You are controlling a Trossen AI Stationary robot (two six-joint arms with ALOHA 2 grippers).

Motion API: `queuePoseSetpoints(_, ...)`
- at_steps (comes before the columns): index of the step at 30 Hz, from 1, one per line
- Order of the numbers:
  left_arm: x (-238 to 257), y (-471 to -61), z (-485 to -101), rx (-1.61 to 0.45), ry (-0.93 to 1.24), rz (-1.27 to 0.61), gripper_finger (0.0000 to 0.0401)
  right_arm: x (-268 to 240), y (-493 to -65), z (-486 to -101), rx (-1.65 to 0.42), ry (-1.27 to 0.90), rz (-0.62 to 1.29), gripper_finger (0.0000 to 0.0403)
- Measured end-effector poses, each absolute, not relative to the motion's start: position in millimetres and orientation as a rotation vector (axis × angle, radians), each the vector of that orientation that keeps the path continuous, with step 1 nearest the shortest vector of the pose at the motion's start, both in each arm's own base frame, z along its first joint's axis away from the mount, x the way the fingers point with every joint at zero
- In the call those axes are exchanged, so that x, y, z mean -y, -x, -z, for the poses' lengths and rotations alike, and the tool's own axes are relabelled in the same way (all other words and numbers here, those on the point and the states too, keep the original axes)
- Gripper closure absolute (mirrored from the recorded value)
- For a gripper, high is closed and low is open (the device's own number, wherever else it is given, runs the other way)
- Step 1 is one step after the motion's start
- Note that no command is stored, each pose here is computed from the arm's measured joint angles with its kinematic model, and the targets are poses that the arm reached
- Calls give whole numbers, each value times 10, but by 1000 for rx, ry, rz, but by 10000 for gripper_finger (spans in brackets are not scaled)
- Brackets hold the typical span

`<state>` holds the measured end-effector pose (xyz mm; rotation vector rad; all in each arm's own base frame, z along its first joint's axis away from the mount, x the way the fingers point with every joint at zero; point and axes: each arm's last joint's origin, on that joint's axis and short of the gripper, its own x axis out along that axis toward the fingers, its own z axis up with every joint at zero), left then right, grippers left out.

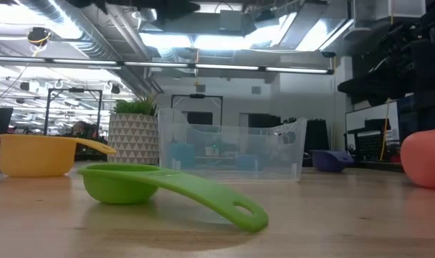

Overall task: Nest measuring cups in basket
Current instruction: Prepare the light blue measuring cup

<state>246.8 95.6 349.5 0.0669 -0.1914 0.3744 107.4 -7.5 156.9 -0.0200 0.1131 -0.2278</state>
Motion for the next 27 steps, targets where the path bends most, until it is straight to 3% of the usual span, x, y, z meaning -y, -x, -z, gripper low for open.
queuePoseSetpoints(8, -1345, -2815, -3482, 131, 20, -508, 133, 75, -1073, -1568, -113, 20, 228, 340)
queuePoseSetpoints(18, -1688, -3334, -3391, -309, -29, -498, 133, 75, -1074, -1568, -114, 20, 227, 340)
queuePoseSetpoints(27, -1796, -3550, -2948, -601, -15, -459, 133, 75, -1074, -1568, -113, 17, 228, 340)
